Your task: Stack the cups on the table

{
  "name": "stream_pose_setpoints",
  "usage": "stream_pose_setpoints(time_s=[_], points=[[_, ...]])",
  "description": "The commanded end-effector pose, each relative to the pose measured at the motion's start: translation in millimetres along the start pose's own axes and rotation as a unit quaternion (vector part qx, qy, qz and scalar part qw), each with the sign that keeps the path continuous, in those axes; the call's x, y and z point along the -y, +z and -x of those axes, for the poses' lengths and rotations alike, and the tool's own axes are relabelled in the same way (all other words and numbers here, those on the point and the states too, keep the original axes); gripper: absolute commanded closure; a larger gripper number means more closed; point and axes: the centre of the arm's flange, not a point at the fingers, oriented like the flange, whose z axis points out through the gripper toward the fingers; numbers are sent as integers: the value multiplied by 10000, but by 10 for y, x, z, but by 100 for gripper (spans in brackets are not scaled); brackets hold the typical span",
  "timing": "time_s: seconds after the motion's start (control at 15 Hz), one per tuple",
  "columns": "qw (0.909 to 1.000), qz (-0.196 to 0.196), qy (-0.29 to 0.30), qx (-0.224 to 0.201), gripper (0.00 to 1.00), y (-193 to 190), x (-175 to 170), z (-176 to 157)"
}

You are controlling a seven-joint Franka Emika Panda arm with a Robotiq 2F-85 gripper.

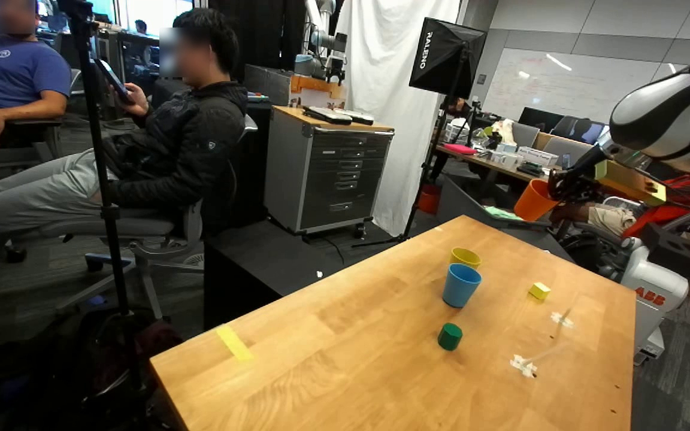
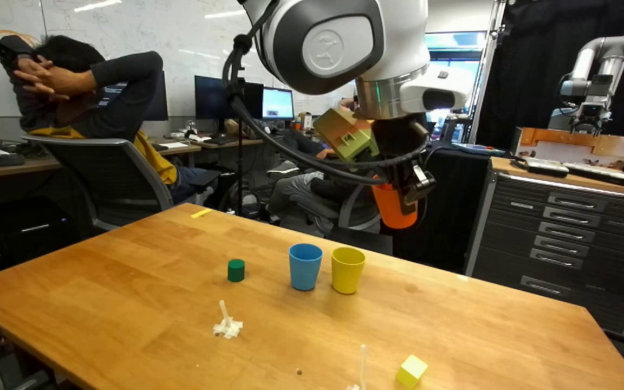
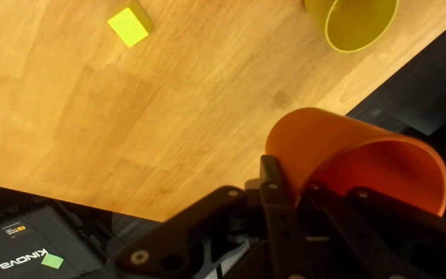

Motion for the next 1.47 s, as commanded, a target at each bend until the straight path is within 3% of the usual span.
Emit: stream_pose_setpoints(time_s=[0.0, 0.73, 1.4], points=[[9999, -4, -88, 53, 94, -239, 343, 141], [9913, 30, -998, 861, 95, 251, 1044, 894], [9786, 58, -1612, 1275, 95, 755, 1088, 1151]])
